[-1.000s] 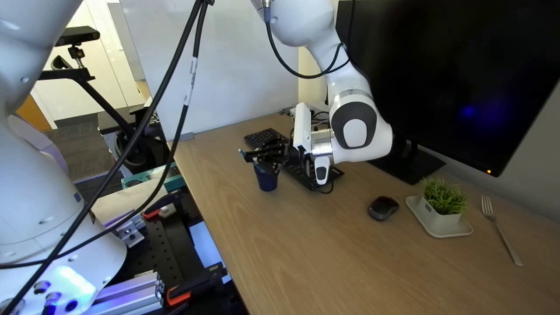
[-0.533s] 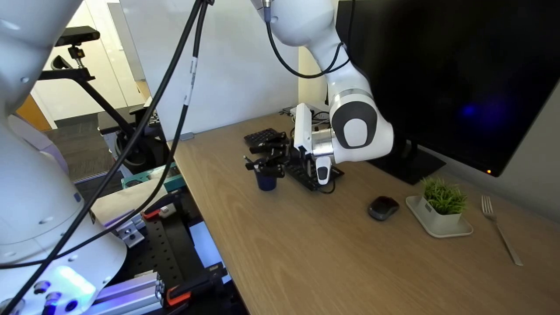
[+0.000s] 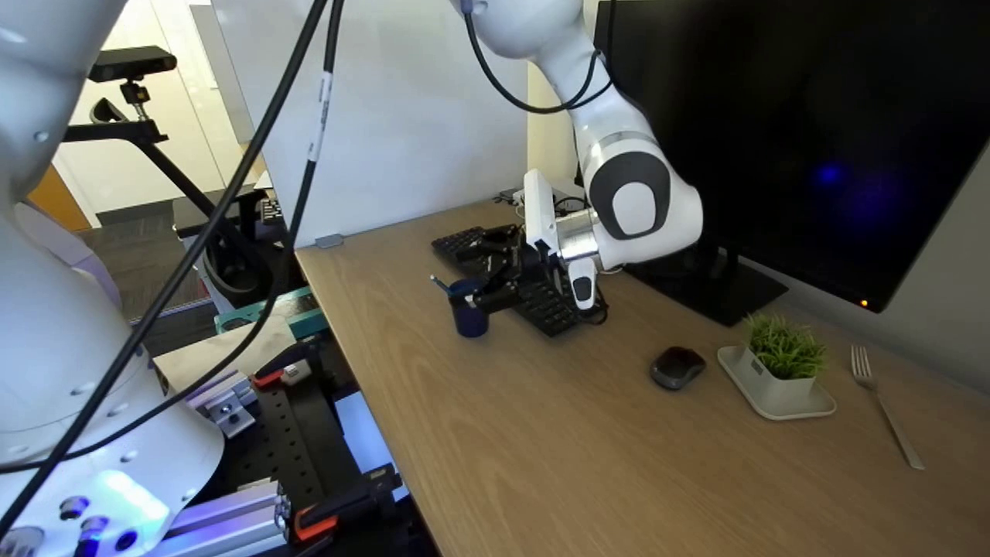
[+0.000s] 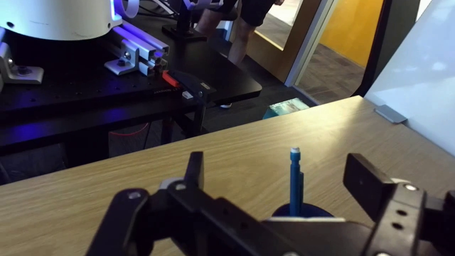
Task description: Put the pen in the cup
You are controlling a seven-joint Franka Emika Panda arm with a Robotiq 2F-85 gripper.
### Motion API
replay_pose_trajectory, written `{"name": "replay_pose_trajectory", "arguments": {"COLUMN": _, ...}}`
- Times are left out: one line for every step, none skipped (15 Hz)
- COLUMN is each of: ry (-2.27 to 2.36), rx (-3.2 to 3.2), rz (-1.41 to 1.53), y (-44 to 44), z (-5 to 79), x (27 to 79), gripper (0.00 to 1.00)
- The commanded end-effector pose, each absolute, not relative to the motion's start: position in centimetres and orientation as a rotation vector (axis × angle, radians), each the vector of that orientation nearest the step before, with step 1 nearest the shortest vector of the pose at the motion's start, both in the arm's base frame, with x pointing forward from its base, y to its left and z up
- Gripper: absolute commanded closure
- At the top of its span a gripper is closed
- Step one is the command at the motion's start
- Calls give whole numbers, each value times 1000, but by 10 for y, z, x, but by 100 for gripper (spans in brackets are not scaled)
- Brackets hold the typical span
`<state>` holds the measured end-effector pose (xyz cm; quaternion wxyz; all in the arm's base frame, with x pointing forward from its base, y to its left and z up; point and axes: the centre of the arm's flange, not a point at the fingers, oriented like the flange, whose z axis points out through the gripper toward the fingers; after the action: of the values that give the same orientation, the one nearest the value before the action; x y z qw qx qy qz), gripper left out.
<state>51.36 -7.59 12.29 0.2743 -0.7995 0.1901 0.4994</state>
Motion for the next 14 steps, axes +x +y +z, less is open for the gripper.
{"name": "replay_pose_trajectory", "arguments": {"ry": 523, "rx": -2361, "rz": 1264, "y": -64, "z": 162, "x": 507, "gripper": 0}}
{"name": "replay_pose_trajectory", "arguments": {"ry": 516, "rx": -2418, "rz": 1238, "y": -60, "z": 174, "x": 506, "gripper": 0}}
{"name": "replay_pose_trajectory", "arguments": {"ry": 507, "rx": -2474, "rz": 1212, "y": -56, "z": 185, "x": 505, "gripper": 0}}
{"name": "replay_pose_trajectory", "arguments": {"ry": 497, "rx": -2518, "rz": 1186, "y": -52, "z": 194, "x": 503, "gripper": 0}}
{"name": "replay_pose_trajectory", "arguments": {"ry": 495, "rx": -2565, "rz": 1159, "y": -48, "z": 203, "x": 500, "gripper": 0}}
{"name": "replay_pose_trajectory", "arguments": {"ry": 486, "rx": -2598, "rz": 1136, "y": -44, "z": 211, "x": 497, "gripper": 0}}
{"name": "replay_pose_trajectory", "arguments": {"ry": 486, "rx": -2637, "rz": 1105, "y": -42, "z": 220, "x": 492, "gripper": 0}}
{"name": "replay_pose_trajectory", "arguments": {"ry": 483, "rx": -2669, "rz": 1073, "y": -40, "z": 227, "x": 487, "gripper": 0}}
{"name": "replay_pose_trajectory", "arguments": {"ry": 481, "rx": -2703, "rz": 1037, "y": -38, "z": 234, "x": 481, "gripper": 0}}
{"name": "replay_pose_trajectory", "arguments": {"ry": 477, "rx": -2733, "rz": 1003, "y": -38, "z": 240, "x": 475, "gripper": 0}}
{"name": "replay_pose_trajectory", "arguments": {"ry": 474, "rx": -2764, "rz": 965, "y": -38, "z": 247, "x": 468, "gripper": 0}}
{"name": "replay_pose_trajectory", "arguments": {"ry": 469, "rx": -2793, "rz": 925, "y": -39, "z": 253, "x": 459, "gripper": 0}}
{"name": "replay_pose_trajectory", "arguments": {"ry": 466, "rx": -2814, "rz": 896, "y": -41, "z": 258, "x": 451, "gripper": 0}}
{"name": "replay_pose_trajectory", "arguments": {"ry": 459, "rx": -2837, "rz": 863, "y": -44, "z": 264, "x": 439, "gripper": 0}}
